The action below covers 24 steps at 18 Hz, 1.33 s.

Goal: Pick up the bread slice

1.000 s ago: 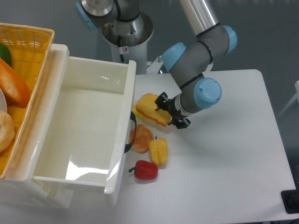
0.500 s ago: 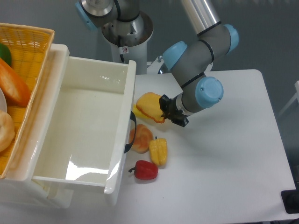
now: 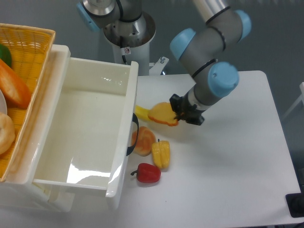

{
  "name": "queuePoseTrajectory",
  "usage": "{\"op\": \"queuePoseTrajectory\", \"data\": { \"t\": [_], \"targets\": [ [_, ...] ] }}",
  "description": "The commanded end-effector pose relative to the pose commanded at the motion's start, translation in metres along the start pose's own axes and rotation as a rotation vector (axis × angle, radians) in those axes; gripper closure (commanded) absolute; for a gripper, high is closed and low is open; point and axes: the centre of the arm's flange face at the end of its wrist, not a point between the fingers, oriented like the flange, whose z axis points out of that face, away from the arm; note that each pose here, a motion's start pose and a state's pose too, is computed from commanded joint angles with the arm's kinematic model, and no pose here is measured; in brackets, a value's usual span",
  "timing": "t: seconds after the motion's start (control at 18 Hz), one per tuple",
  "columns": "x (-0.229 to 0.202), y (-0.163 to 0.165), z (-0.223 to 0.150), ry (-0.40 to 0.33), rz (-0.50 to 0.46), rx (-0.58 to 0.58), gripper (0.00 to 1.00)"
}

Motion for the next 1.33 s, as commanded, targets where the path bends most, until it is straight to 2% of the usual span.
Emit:
{"op": "queuePoseTrajectory", "data": {
  "t": [0.28, 0.44, 0.78, 1.0, 1.11, 1.33],
  "targets": [
    [-0.024, 0.018, -0.043, -0.083, -0.033, 0.028, 1.00],
    [-0.035, 0.024, -0.065, -0.135, 0.020, 0.019, 1.00],
    [-0.049, 0.028, -0.086, -0.211, 0.041, -0.082, 1.00],
    [-0.057, 0.029, -0.091, -0.224, 0.041, -0.085, 1.00],
    [-0.063, 0.038, -0.095, -0.233, 0.075, -0.085, 1.00],
    [-0.071, 0.050, -0.095, -0.240, 0.078, -0.085, 1.00]
  ]
}}
